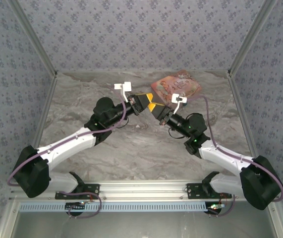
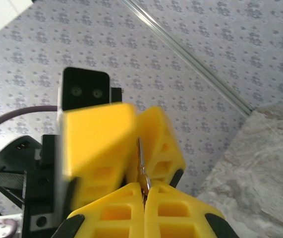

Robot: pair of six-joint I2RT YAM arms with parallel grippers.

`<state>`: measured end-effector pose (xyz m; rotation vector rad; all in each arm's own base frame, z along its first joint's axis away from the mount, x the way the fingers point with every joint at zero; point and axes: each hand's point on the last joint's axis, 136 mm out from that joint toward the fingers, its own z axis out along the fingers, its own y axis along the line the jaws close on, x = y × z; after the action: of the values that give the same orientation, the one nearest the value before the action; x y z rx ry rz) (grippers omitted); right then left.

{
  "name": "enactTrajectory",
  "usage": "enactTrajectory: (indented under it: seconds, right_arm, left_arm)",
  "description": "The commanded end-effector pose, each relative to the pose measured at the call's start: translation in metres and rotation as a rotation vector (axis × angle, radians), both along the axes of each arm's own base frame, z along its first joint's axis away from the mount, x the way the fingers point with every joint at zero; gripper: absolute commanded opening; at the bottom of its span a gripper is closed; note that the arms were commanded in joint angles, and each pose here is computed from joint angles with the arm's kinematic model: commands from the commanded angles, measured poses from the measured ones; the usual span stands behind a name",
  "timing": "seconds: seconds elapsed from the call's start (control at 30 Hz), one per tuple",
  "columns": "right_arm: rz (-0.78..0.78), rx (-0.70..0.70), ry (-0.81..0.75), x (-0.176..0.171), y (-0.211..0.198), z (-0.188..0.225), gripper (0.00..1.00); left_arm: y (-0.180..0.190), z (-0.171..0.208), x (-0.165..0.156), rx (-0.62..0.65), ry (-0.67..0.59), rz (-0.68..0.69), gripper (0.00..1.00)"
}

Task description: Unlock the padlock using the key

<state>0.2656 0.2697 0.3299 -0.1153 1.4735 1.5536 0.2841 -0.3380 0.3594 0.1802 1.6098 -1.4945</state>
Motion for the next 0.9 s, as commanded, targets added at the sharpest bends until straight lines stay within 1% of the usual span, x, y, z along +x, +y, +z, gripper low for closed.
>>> enactTrajectory:
  seconds: [0.0, 0.1, 0.17, 0.23, 0.33, 0.47, 0.6, 0.67, 0.8, 0.87]
  right_arm:
    - [-0.05, -0.116, 0.025, 0.0, -0.005, -0.02, 0.0]
    - [-0.104, -0.258, 0.048, -0.004, -0.014, -0.041, 0.0]
    - [-0.147, -0.376, 0.069, -0.007, -0.024, -0.058, 0.0]
    - [-0.19, -0.505, 0.088, -0.012, -0.037, -0.077, 0.0]
    - [-0.264, -0.661, 0.152, -0.018, -0.062, -0.104, 0.0]
    - [-0.377, -0.82, 0.272, -0.024, -0.099, -0.135, 0.0]
    - [-0.484, -0.924, 0.418, -0.032, -0.133, -0.158, 0.0]
    - [-0.494, -0.94, 0.447, -0.036, -0.139, -0.163, 0.0]
    - [-0.491, -0.94, 0.457, -0.041, -0.142, -0.168, 0.0]
    - [-0.504, -0.908, 0.478, -0.043, -0.144, -0.167, 0.0]
  left_arm:
    - [0.011, 0.013, 0.0, 0.007, -0.034, 0.046, 0.38]
    - [0.022, 0.005, 0.008, 0.065, -0.005, 0.098, 0.53]
    - [0.03, -0.007, 0.017, 0.135, 0.038, 0.145, 0.64]
    - [0.036, -0.027, 0.026, 0.234, 0.098, 0.189, 0.71]
    - [0.037, -0.058, 0.04, 0.339, 0.187, 0.217, 0.82]
    - [0.027, -0.105, 0.06, 0.455, 0.331, 0.218, 0.91]
    - [0.0, -0.146, 0.08, 0.524, 0.46, 0.171, 0.99]
    - [-0.017, -0.161, 0.092, 0.534, 0.502, 0.145, 0.99]
    - [-0.041, -0.188, 0.114, 0.531, 0.557, 0.125, 0.99]
    - [-0.05, -0.201, 0.122, 0.536, 0.591, 0.12, 0.99]
